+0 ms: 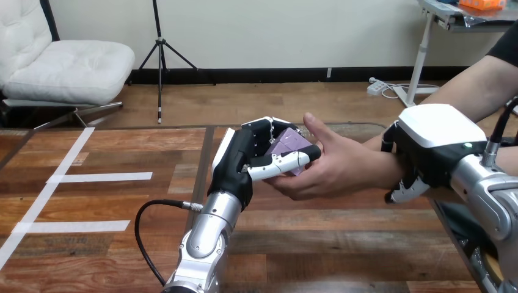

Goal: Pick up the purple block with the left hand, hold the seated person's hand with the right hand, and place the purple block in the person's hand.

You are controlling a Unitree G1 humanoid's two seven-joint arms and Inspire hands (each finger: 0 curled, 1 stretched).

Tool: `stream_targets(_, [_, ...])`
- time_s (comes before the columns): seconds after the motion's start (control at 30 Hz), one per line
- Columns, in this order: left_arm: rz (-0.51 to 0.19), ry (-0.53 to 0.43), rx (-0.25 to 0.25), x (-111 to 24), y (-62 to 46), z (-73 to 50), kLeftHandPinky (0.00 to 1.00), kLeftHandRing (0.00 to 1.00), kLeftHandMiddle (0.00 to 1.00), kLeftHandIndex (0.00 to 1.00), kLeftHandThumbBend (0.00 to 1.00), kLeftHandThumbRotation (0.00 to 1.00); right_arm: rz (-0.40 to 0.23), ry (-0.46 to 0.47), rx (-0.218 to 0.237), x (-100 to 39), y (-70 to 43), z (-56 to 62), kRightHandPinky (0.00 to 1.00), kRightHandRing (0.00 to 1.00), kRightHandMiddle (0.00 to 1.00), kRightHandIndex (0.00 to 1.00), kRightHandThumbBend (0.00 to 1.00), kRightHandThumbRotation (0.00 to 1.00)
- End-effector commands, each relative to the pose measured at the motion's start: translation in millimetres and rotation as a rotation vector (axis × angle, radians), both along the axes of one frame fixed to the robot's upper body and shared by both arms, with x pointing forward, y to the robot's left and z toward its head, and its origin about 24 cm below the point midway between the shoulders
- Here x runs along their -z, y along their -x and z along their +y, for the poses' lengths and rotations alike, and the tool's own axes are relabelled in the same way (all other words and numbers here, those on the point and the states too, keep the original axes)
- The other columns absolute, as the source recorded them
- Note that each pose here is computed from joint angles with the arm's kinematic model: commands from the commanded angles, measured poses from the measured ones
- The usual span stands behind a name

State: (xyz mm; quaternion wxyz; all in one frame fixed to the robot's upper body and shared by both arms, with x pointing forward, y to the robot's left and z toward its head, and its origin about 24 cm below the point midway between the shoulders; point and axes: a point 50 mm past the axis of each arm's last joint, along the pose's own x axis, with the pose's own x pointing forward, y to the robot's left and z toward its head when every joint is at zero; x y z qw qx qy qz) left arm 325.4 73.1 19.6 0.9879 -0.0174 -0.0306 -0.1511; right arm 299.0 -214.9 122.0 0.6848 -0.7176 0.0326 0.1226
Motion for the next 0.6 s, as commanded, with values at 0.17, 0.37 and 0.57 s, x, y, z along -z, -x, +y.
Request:
stream_targets(0.17, [-0.079, 0.018, 0.035, -23.1, -10.0, -10.8, 0.28, 0.34, 0.42, 0.44, 0.81, 0.01, -0.148, 0.006, -0.065, -35.7, -12.5, 11.8, 0.35, 0.43, 0.49, 0.51, 0.74, 0.0])
stream_targets(0.37, [-0.072, 0.026, 0.044, -22.3, -9.0, -13.1, 0.28, 0.34, 0.42, 0.44, 0.81, 0.0, -0.151, 0.005, -0.069, -37.4, -13.3, 12.7, 0.34, 0.42, 0.49, 0.5, 0.74, 0.0])
stream_targets(0.57, [-0.066, 0.035, 0.049, -21.6, -8.3, -14.8, 0.27, 0.34, 0.42, 0.44, 0.8, 0.0, -0.148, 0.001, -0.07, -38.7, -14.6, 13.6, 0.35, 0.42, 0.48, 0.5, 0.74, 0.0])
